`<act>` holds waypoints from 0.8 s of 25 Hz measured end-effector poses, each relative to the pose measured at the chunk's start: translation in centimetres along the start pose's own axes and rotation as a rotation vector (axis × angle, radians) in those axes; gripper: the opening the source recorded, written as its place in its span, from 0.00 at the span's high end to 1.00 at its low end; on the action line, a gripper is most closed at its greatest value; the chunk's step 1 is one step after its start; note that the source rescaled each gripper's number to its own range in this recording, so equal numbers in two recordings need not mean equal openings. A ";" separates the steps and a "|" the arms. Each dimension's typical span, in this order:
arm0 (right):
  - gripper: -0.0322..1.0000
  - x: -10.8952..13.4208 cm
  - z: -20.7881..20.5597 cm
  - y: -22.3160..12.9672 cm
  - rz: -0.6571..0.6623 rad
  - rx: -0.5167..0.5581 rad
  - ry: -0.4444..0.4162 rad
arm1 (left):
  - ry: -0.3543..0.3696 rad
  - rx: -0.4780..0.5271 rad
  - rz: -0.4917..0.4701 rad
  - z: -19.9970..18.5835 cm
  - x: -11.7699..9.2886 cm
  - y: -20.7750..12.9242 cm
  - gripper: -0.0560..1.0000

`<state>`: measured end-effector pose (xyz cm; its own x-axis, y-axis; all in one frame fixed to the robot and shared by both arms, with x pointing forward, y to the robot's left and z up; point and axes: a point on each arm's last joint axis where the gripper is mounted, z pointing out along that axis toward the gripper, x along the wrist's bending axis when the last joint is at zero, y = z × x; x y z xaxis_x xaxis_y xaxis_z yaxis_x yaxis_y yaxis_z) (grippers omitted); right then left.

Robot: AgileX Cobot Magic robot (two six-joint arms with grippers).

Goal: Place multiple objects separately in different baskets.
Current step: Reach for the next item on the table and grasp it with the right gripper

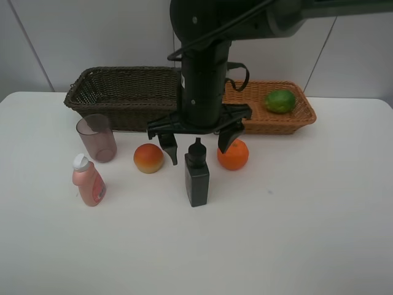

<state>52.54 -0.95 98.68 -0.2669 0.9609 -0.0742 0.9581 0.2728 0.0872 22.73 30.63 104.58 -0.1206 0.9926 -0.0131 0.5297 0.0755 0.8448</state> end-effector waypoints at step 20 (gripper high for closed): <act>0.16 0.6 2.9 0.3 -0.007 0.049 -0.027 | 0.011 -0.001 0.005 0.0 0.1 0.0 0.00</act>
<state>52.98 -0.45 95.76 -0.2715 0.9571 -0.1012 0.9603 0.2764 0.0382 22.72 30.73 104.58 -0.1271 0.9919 -0.0035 0.5295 0.0709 0.8453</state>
